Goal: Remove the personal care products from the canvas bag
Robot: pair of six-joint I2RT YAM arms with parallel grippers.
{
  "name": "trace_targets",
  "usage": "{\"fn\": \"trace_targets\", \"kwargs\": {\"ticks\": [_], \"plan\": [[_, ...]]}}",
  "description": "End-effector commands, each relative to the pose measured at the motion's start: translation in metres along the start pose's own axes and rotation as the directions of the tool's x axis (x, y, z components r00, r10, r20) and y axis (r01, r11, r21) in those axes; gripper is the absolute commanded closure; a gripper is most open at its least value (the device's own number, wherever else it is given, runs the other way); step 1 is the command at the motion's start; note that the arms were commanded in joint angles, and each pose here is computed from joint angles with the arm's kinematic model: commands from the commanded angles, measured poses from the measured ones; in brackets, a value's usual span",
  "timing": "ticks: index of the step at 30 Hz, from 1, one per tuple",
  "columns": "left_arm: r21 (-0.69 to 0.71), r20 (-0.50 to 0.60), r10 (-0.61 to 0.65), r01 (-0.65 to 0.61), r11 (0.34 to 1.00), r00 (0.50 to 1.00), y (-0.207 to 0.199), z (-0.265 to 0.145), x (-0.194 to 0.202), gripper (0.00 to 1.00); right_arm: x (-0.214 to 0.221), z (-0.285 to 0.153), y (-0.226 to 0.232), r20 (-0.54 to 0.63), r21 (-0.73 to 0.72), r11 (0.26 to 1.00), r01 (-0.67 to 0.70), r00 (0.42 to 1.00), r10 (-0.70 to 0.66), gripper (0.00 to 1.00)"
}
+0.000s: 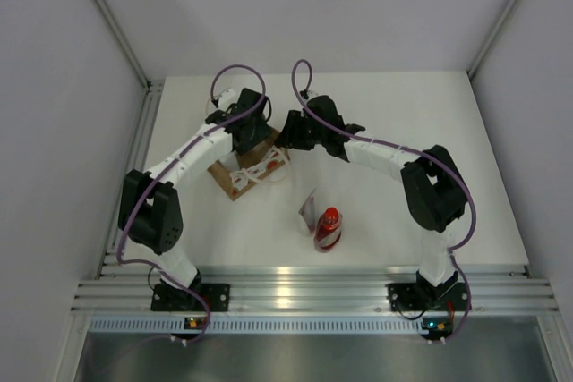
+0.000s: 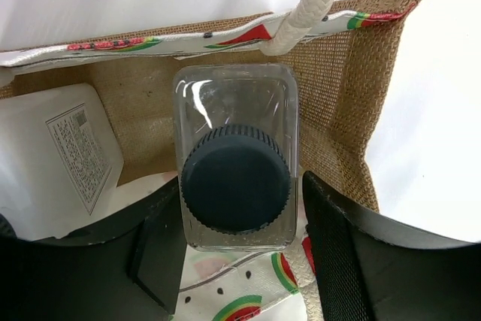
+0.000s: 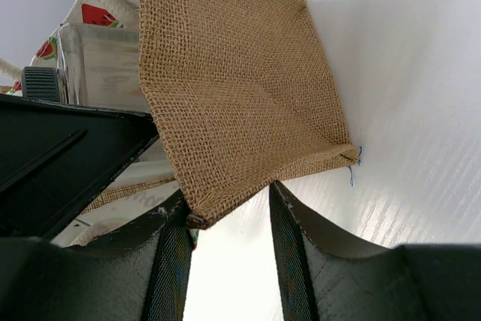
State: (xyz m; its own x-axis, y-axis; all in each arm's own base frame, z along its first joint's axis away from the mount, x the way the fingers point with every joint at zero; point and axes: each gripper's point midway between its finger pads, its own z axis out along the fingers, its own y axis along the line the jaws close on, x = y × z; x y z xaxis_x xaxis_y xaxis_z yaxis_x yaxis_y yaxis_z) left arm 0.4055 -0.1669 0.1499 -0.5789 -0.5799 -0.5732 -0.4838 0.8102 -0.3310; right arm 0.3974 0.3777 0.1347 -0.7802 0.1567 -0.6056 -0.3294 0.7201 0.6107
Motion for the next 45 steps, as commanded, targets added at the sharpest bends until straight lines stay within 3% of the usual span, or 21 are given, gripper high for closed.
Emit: {"fn": "trace_targets", "kwargs": {"ticks": [1,14,24,33,35,37,38,45], "plan": [[0.011,0.022,-0.002,0.002,1.0,1.0,-0.001,-0.003,-0.007,0.37,-0.018,0.003,-0.002,0.036,-0.001,1.0,0.016,0.999,-0.016,0.59],[0.065,-0.003,0.104,-0.104,0.992,0.995,-0.027,0.022,-0.003,0.39,-0.019,0.0,-0.002,0.04,0.0,1.0,0.02,0.999,-0.02,0.59],[0.072,0.042,0.192,-0.195,0.978,0.98,-0.036,0.021,-0.018,0.52,-0.019,0.001,0.0,0.037,-0.009,1.0,0.019,0.999,-0.019,0.59],[0.045,0.026,0.263,-0.264,0.963,0.964,-0.036,0.043,-0.011,0.53,-0.019,0.001,0.0,0.034,-0.011,1.0,0.02,0.999,-0.02,0.59],[0.046,0.019,0.296,-0.297,0.954,0.955,-0.037,0.046,-0.009,0.7,-0.019,0.001,0.001,0.033,-0.012,1.0,0.02,0.999,-0.02,0.59],[0.045,0.028,0.307,-0.308,0.95,0.951,-0.036,0.043,-0.012,0.96,-0.018,0.002,0.001,0.032,-0.013,1.0,0.019,0.999,-0.018,0.59],[0.044,0.034,0.32,-0.321,0.946,0.947,-0.037,0.041,-0.012,1.0,-0.018,0.002,0.001,0.032,-0.013,1.0,0.019,0.999,-0.018,0.59],[0.059,0.126,0.407,-0.416,0.907,0.905,-0.047,0.013,-0.038,1.0,-0.018,0.003,0.002,0.028,-0.018,1.0,0.007,1.0,-0.006,0.59]]}}
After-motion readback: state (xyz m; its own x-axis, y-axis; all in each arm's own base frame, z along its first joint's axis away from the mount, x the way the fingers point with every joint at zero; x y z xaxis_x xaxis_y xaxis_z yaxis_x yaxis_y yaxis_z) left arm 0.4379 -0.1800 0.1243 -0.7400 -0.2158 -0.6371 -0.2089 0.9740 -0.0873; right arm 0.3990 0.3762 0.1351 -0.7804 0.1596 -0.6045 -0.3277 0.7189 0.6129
